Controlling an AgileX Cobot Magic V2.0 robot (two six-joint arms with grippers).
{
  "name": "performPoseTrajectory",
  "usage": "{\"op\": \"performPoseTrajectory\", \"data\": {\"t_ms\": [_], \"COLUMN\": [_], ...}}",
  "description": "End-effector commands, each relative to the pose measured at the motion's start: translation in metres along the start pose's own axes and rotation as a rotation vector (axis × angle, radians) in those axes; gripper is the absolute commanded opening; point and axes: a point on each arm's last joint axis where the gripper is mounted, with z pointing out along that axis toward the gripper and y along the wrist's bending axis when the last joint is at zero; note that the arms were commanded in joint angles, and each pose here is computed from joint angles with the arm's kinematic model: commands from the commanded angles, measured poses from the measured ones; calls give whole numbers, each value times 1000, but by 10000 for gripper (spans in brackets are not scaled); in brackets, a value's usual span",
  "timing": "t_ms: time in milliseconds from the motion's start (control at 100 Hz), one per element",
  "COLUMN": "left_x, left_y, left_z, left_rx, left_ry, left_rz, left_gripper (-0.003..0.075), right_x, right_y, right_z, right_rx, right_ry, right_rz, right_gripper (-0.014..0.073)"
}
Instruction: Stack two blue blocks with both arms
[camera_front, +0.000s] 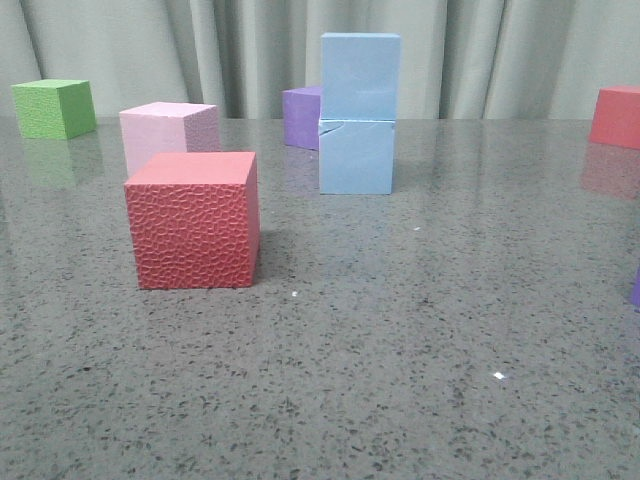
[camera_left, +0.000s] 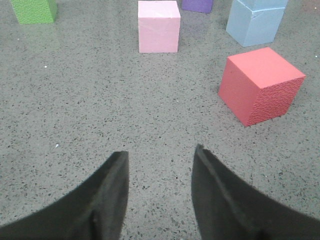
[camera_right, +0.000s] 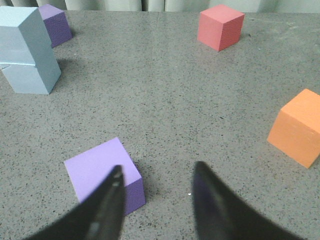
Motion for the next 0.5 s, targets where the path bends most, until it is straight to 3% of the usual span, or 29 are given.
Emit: {"op": "performPoseTrajectory", "data": {"t_ms": [0,170,290,490], "left_x": [-14,-14,-14,-14], "left_y": [0,0,0,0], "left_z": [-3,-3,-3,-3], "left_rx": [-4,-4,-4,-4], "left_ry": [-87,-87,-87,-87], "left_rz": [-26,-26,-26,-26], "left_gripper": [211,90,-20,-19], "right_x": [-12,-12,-12,-12], "right_y": [1,1,1,1], "right_z": [-2,-2,-2,-2], "right_rx": [-4,-3,-3,-3], "right_ry": [-80,-76,-76,-76], "right_rz": [-10,-10,-10,-10], "right_gripper": [108,-73,-67,-67]}}
